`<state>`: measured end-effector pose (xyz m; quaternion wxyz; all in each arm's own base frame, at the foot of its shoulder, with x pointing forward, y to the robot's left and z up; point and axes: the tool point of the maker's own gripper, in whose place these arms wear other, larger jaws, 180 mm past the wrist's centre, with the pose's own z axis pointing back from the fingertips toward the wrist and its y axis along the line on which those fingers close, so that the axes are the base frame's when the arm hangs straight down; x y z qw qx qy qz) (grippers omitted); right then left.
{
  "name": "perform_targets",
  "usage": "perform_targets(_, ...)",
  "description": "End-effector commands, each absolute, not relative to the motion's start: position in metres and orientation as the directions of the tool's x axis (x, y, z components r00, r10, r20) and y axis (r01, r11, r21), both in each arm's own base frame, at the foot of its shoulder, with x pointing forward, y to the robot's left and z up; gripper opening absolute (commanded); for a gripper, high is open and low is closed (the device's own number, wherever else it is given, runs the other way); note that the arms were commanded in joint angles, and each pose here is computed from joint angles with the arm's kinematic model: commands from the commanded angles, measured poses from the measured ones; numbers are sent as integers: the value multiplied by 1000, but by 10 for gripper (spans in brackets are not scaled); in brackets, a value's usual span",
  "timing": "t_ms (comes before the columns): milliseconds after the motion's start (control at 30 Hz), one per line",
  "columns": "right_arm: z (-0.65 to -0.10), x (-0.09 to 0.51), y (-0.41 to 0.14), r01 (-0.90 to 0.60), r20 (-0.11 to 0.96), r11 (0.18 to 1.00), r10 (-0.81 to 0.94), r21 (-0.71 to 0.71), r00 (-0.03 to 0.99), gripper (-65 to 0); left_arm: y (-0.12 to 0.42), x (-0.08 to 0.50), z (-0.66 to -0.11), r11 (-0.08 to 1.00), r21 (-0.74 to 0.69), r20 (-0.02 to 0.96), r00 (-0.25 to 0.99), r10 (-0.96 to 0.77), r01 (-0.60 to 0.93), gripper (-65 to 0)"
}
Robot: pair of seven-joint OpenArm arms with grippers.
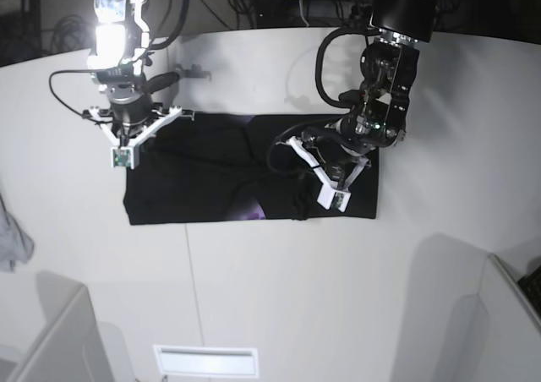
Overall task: Fold the T-shirt properly
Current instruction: 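Hold the strip with the right gripper and fold the left end toward it, then release the strip and raise both grippers away from the shirt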
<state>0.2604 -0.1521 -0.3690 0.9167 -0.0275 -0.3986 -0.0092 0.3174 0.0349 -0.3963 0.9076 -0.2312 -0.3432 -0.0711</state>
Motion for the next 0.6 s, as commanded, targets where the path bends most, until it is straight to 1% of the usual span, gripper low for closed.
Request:
perform_targets(0, -359, 267, -153, 36, 760, 998, 13, -48, 650, -650, 33, 327, -382, 876, -377, 690, 722, 48, 302, -650)
perform_targets(500, -360, 266, -152, 35, 758, 998, 13, -48, 653, -650, 31, 327, -382, 874, -377, 691, 722, 45, 306, -650)
perform_targets(533, -360, 266, -152, 35, 758, 998, 13, -48, 653, -650, 31, 328, -382, 874, -376, 692, 721, 45, 307, -637)
perform_targets(567, -360, 266, -152, 35, 758, 998, 13, -48, 653, -650, 31, 328, -382, 874, -376, 692, 721, 45, 307, -581)
